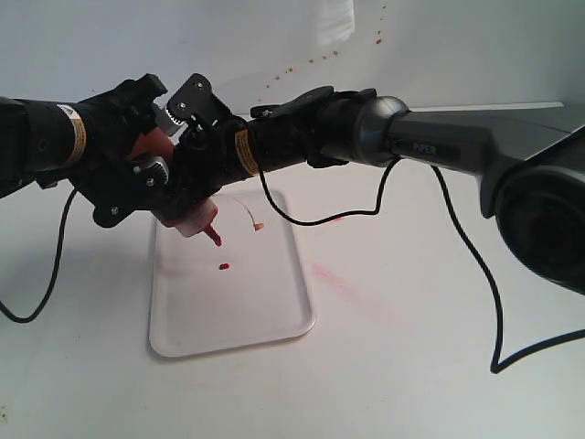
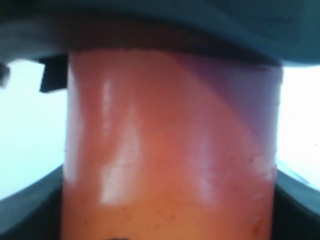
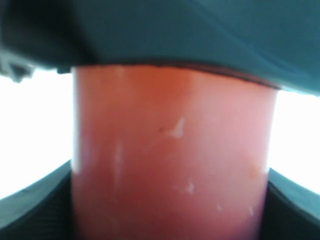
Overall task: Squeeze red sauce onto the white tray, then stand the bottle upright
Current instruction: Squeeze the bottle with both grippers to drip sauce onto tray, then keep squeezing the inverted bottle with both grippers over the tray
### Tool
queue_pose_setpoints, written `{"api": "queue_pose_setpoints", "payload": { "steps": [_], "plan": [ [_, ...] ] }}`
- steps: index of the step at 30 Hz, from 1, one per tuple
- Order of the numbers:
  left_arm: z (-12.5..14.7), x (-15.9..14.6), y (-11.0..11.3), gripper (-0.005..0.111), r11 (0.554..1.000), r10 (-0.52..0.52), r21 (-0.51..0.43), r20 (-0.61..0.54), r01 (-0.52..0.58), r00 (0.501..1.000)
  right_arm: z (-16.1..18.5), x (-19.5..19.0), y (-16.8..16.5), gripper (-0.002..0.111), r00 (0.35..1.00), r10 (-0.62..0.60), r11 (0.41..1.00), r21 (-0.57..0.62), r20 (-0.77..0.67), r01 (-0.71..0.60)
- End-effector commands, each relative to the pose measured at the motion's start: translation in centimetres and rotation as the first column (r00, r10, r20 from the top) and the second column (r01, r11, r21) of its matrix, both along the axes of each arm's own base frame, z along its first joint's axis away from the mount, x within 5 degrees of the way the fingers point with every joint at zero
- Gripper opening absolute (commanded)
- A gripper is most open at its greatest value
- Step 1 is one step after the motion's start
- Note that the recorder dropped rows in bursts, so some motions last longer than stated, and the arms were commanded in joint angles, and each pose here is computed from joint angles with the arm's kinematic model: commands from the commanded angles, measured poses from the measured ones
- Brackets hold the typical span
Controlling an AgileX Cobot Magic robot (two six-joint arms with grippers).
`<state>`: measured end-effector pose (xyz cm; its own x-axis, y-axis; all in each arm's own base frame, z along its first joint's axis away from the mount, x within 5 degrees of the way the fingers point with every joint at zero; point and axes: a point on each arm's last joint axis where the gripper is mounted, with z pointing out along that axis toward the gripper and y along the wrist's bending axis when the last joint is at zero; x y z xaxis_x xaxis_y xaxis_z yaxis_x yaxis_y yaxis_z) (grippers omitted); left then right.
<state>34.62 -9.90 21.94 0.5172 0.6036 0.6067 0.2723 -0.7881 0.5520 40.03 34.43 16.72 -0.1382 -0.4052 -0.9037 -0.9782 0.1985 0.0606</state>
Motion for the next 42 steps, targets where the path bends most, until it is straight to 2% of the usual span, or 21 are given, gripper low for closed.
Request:
{"api": "queue_pose_setpoints", "payload": {
  "steps": [1, 9, 11, 13, 14, 18, 20, 21, 30, 33, 35, 40, 41, 42],
  "plan": [
    [0.9, -0.1, -0.3, 0.000, 1.000, -0.002, -0.022, 0.021, 0.003, 1.000, 0.7, 0.0, -0.1, 0.000, 1.000, 0.014, 1.000, 0.021, -0.001, -0.014],
    [0.9, -0.1, -0.3, 0.000, 1.000, -0.002, -0.022, 0.021, 0.003, 1.000, 0.7, 0.0, -0.1, 0.000, 1.000, 0.014, 1.000, 0.020, -0.001, -0.014],
    [0.9, -0.1, -0.3, 0.000, 1.000, -0.002, -0.022, 0.021, 0.003, 1.000, 0.7, 0.0, -0.1, 0.006, 1.000, 0.014, 1.000, 0.020, -0.001, -0.014],
    [0.9, -0.1, -0.3, 0.000, 1.000, -0.001, -0.024, 0.021, 0.002, 1.000, 0.7, 0.0, -0.1, 0.021, 1.000, 0.014, 1.000, 0.020, -0.001, -0.014],
    [0.9, -0.1, -0.3, 0.000, 1.000, -0.001, -0.024, 0.021, 0.002, 1.000, 0.7, 0.0, -0.1, 0.032, 1.000, 0.014, 1.000, 0.020, -0.001, -0.014],
    [0.9, -0.1, -0.3, 0.000, 1.000, -0.001, -0.024, 0.021, 0.002, 1.000, 0.7, 0.0, -0.1, 0.090, 1.000, 0.014, 1.000, 0.020, -0.001, -0.014],
    [0.9, -0.1, -0.2, 0.000, 1.000, 0.000, -0.023, 0.021, 0.000, 1.000, 0.7, 0.0, -0.1, 0.104, 1.000, 0.011, 1.000, 0.023, -0.013, -0.011],
    [0.9, -0.1, -0.2, 0.000, 1.000, 0.002, -0.022, 0.022, -0.001, 1.000, 0.7, -0.1, -0.1, 0.105, 1.000, 0.008, 1.000, 0.026, -0.027, -0.007],
    [0.9, -0.1, -0.2, 0.000, 1.000, 0.001, -0.020, 0.022, 0.000, 1.000, 1.1, 0.3, -1.0, 0.105, 0.998, 0.016, 0.999, 0.045, -0.066, -0.013],
    [0.9, -0.1, -0.2, 0.000, 1.000, 0.001, -0.020, 0.022, 0.000, 1.000, 1.1, 0.4, -1.1, 0.101, 0.998, 0.014, 0.999, 0.045, -0.066, -0.011],
    [0.9, -0.1, -0.2, 0.000, 1.000, 0.001, -0.020, 0.022, 0.000, 1.000, 1.1, 0.3, -1.0, 0.092, 0.998, 0.019, 0.999, 0.046, -0.067, -0.016],
    [0.9, -0.1, -0.2, 0.000, 1.000, 0.001, -0.020, 0.022, 0.000, 1.000, 1.2, -0.1, -0.9, 0.048, 0.995, 0.063, 0.997, 0.057, -0.081, -0.058],
    [0.9, -0.1, -0.2, 0.000, 1.000, 0.001, -0.020, 0.022, 0.000, 1.000, 1.2, -0.2, -0.9, 0.028, 0.994, 0.073, 0.996, 0.060, -0.083, -0.068],
    [0.9, -0.1, -0.2, 0.000, 1.000, 0.001, -0.020, 0.022, 0.000, 1.000, 1.2, -0.2, -0.9, 0.016, 0.994, 0.078, 0.996, 0.060, -0.077, -0.073]
  ]
}}
